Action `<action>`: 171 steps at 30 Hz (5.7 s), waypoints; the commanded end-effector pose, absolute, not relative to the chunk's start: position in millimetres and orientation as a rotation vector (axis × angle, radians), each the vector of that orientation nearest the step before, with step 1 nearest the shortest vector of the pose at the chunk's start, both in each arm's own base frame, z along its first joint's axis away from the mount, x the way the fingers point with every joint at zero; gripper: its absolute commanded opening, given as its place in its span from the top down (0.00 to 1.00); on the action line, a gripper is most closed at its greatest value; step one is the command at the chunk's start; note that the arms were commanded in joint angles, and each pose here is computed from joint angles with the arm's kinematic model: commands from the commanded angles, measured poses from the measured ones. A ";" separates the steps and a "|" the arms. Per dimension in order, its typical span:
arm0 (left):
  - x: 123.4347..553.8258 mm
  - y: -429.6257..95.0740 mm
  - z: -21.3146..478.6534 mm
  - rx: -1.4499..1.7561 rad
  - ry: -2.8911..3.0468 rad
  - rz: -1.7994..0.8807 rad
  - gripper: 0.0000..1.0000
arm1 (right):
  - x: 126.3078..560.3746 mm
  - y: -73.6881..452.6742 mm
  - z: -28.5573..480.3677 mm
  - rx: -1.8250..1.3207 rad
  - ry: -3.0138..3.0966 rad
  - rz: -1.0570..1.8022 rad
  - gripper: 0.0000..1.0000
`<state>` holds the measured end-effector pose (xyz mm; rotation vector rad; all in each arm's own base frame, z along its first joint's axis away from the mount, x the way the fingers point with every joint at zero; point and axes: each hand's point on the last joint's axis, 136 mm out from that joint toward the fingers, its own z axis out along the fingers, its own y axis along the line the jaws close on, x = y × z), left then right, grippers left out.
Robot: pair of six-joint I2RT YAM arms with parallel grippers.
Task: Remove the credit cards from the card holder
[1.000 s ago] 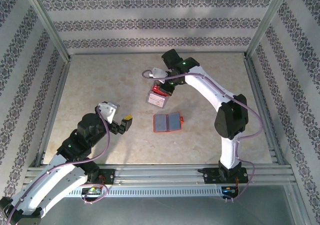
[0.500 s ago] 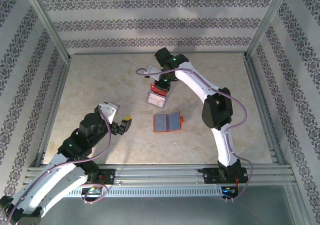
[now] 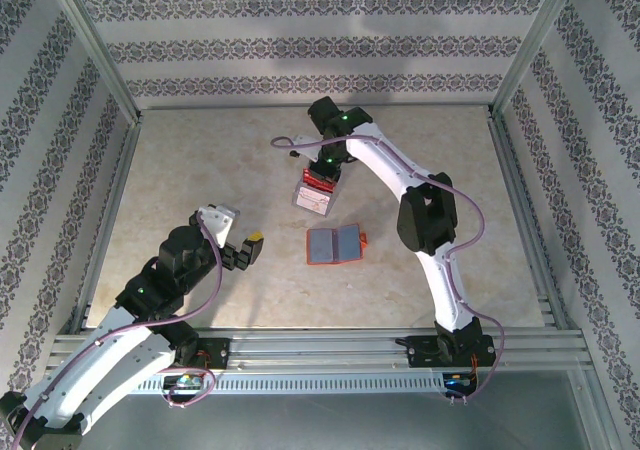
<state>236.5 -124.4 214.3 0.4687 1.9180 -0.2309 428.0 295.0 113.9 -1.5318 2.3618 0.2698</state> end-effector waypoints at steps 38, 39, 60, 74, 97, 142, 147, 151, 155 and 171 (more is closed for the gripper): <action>240.4 -131.1 211.0 0.452 1.970 -0.260 0.00 | 442.6 278.1 121.1 -1.451 2.408 0.159 0.85; 240.5 -130.9 211.1 0.451 1.970 -0.259 0.00 | 442.4 277.2 124.5 -1.442 2.408 0.162 0.85; 255.4 -130.7 203.8 0.269 2.025 -0.301 0.00 | 365.1 263.7 229.5 -0.970 2.304 0.391 0.71; 262.6 -155.6 179.8 -0.028 2.166 -0.581 0.00 | 270.8 222.7 206.2 -0.518 2.438 0.774 0.75; 259.2 -189.6 134.7 -0.119 2.317 -0.803 0.37 | 242.0 232.6 114.1 -0.119 2.579 1.152 1.00; 286.7 -275.6 100.4 -0.116 2.552 -1.148 0.77 | 238.3 202.8 14.4 -0.016 2.829 0.913 1.00; 291.4 -278.7 84.9 -0.111 2.620 -1.093 0.82 | 237.1 202.7 10.9 -0.018 2.842 0.909 1.00; 293.2 -283.5 76.9 -0.083 2.661 -1.075 0.84 | 235.5 202.8 9.0 -0.023 2.849 0.911 1.00; 295.2 -286.3 71.8 -0.073 2.682 -1.062 0.85 | 235.8 202.7 9.2 -0.025 2.847 0.910 1.00; 292.2 -285.4 48.2 -0.072 2.747 -1.002 0.85 | 235.9 202.8 10.2 -0.030 2.847 0.909 1.00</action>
